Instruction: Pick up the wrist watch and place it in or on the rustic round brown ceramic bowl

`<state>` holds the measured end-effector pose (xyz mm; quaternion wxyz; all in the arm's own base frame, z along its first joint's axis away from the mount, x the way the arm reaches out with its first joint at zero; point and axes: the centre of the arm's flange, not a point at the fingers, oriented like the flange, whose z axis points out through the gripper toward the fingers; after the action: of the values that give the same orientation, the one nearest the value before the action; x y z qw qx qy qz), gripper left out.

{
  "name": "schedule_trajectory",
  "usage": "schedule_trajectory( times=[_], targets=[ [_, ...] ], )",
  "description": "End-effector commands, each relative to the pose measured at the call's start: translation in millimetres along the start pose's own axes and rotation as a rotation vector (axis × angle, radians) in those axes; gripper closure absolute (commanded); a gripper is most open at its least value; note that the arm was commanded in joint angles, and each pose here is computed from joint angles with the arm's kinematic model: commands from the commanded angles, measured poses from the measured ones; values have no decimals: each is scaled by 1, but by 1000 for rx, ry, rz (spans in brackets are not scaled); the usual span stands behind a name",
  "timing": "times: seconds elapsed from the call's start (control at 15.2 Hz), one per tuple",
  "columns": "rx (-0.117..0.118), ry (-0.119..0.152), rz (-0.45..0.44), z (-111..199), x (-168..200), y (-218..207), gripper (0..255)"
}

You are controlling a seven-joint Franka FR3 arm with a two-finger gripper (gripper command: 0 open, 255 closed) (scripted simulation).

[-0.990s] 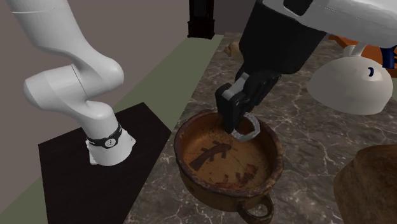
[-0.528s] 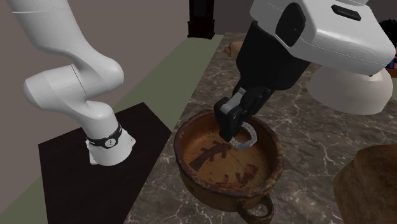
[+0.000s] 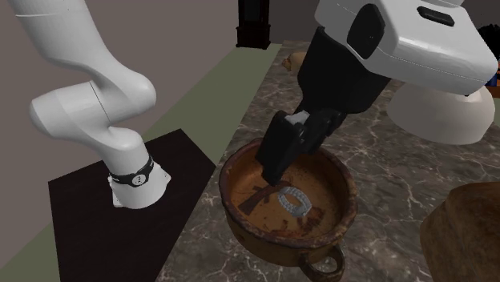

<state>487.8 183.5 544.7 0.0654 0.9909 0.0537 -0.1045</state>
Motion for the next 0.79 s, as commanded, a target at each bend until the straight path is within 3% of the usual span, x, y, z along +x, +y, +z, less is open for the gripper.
schedule_trajectory(
  times=[0.0, 0.26, 0.73],
  targets=[
    [0, 0, 0, 0, 0, 0, 0],
    [0, 0, 0, -50, 0, 0, 0],
    [0, 0, 0, -50, 0, 0, 0]
  ],
)
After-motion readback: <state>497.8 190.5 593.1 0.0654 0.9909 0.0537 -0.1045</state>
